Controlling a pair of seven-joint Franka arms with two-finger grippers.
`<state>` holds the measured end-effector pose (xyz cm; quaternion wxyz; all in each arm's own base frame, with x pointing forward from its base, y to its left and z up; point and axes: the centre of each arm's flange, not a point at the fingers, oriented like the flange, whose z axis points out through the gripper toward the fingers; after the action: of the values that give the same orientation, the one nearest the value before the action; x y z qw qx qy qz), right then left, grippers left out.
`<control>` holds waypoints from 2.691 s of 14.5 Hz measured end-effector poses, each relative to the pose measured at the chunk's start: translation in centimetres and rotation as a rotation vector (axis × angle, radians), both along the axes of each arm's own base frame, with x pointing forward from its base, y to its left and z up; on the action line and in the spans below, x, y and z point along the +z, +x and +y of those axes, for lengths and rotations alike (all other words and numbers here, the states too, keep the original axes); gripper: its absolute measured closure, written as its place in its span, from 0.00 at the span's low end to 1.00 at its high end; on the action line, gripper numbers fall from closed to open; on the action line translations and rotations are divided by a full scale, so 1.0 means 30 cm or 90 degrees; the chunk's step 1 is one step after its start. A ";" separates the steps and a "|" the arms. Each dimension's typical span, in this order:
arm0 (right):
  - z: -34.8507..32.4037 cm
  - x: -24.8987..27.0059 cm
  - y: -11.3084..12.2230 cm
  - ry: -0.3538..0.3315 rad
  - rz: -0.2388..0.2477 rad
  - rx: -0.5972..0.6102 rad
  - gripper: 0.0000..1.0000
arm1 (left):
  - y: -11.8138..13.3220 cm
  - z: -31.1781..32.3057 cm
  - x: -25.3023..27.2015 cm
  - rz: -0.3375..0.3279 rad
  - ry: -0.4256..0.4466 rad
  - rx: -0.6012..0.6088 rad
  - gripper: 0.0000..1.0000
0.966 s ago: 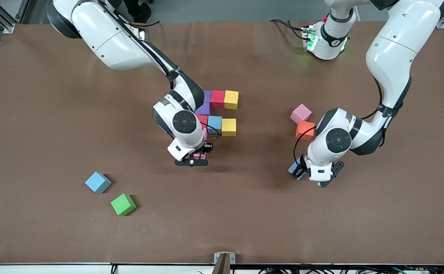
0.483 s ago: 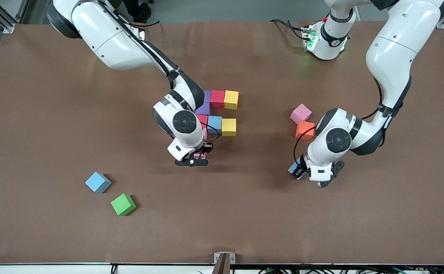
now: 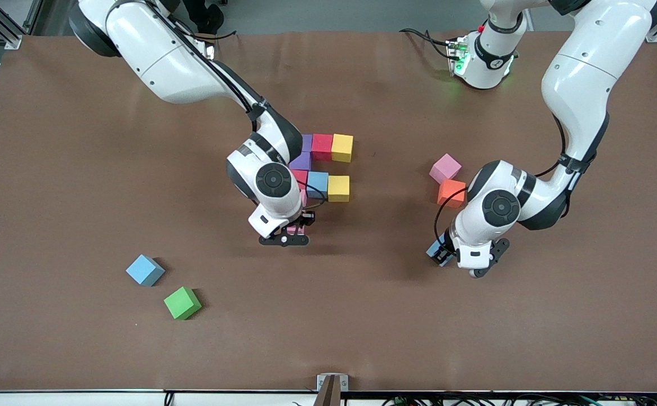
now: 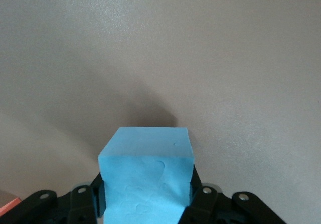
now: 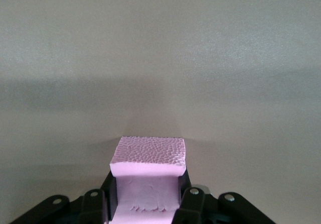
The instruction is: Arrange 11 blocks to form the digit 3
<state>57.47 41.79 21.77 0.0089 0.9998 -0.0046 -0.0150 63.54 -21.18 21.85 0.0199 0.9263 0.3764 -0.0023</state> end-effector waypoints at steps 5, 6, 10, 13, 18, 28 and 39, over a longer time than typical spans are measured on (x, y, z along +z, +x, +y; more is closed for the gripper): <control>-0.002 -0.007 -0.007 -0.002 0.003 0.001 0.39 | -0.002 0.001 -0.015 0.005 0.000 0.001 0.40; -0.003 -0.014 -0.012 -0.004 0.006 0.002 0.30 | -0.002 0.001 -0.016 0.005 0.000 0.001 0.40; -0.002 -0.024 -0.022 -0.007 0.010 0.004 0.00 | -0.002 0.002 -0.016 0.005 0.000 0.001 0.40; 0.003 -0.024 -0.026 -0.006 0.010 0.006 0.00 | -0.001 0.002 -0.014 0.004 -0.001 0.001 0.40; 0.004 -0.019 -0.025 -0.006 0.008 0.013 0.00 | 0.005 -0.049 0.017 0.002 0.002 0.038 0.40; -0.006 -0.008 -0.020 -0.010 0.009 0.029 0.00 | -0.044 -0.329 0.016 0.027 0.005 0.306 0.41; -0.020 -0.013 -0.020 -0.022 0.018 0.026 0.00 | -0.067 -0.518 0.045 0.022 -0.008 0.448 0.41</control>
<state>56.87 41.20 21.38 0.0266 0.9991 0.0159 -0.0292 61.54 -36.71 23.19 0.0185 0.7397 0.6725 -0.0134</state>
